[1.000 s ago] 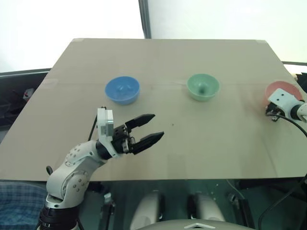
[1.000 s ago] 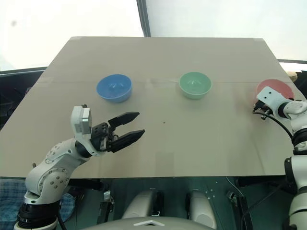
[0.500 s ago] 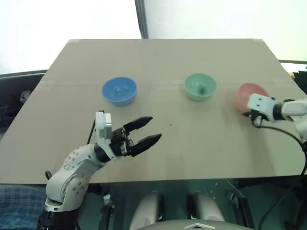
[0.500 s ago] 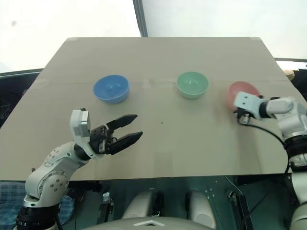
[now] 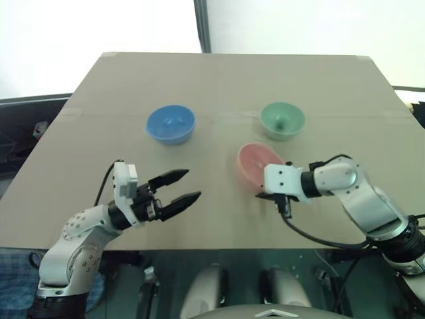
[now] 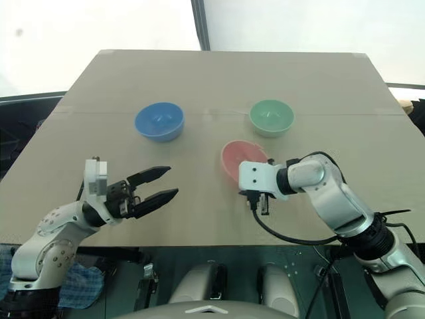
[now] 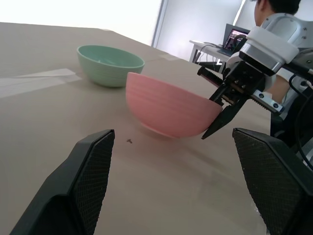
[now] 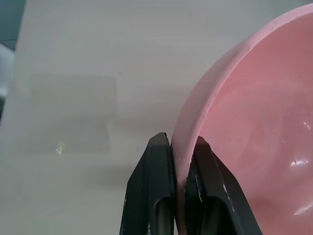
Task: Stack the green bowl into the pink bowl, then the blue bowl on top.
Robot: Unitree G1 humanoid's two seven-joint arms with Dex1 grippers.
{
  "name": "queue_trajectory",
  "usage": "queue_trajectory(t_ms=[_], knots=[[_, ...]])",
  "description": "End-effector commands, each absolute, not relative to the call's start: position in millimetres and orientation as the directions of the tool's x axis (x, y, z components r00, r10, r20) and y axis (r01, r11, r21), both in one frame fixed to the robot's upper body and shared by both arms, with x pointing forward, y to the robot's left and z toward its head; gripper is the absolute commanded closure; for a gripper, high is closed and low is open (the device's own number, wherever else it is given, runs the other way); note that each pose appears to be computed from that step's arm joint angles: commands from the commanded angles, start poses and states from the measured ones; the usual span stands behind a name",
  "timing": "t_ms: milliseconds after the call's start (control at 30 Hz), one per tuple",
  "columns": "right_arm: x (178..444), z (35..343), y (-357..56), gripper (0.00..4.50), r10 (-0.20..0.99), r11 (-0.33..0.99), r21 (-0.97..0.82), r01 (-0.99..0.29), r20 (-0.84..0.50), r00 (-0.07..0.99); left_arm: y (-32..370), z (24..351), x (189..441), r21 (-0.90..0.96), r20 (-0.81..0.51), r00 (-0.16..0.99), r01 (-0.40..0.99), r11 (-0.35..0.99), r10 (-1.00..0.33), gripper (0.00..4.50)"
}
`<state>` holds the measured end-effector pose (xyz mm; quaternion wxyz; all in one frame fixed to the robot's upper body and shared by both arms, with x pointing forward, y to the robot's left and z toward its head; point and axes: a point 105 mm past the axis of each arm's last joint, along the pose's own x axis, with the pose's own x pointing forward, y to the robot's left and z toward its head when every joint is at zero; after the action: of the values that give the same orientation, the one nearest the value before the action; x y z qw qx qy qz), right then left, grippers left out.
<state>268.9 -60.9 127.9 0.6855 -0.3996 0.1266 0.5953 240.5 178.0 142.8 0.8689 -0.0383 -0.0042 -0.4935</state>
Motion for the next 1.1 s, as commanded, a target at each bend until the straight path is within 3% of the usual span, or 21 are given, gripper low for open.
queue_trajectory(t_ms=[33, 300, 567, 667, 800, 1100], knots=[[268.2, 136.3, -62.9, 3.4, 0.696, -0.066, -0.452, -0.889, -0.66, 0.284, 186.5, 151.7, 241.0, -0.001, 0.052, 0.524, 0.852, 0.524, -0.85, 0.4], [269.8, 146.5, -73.7, 0.06, 0.686, -0.032, -0.443, -0.896, -0.662, 0.302, 185.7, 152.9, 241.8, 0.003, 0.058, 0.522, 0.852, 0.523, -0.851, 0.4], [271.1, 190.3, -87.5, 0.06, 0.785, 0.133, -0.316, -0.939, -0.545, 0.294, 187.2, 153.0, 243.0, -0.003, 0.064, 0.529, 0.848, 0.53, -0.846, 0.4], [299.9, 209.5, -106.9, 0.06, 0.742, 0.251, -0.414, -0.875, -0.498, 0.449, 184.4, 152.0, 243.6, -0.011, 0.07, 0.528, 0.848, 0.529, -0.846, 0.4], [334.0, 221.1, -117.6, 0.06, 0.688, 0.36, -0.483, -0.798, -0.44, 0.577, 179.2, 157.5, 246.3, -0.027, 0.117, 0.523, 0.851, 0.524, -0.844, 0.4], [391.6, 196.4, -116.6, 0.06, 0.609, 0.377, -0.528, -0.761, -0.478, 0.633, 185.1, 167.3, 254.8, -0.038, 0.174, 0.556, 0.828, 0.559, -0.812, 0.4]])
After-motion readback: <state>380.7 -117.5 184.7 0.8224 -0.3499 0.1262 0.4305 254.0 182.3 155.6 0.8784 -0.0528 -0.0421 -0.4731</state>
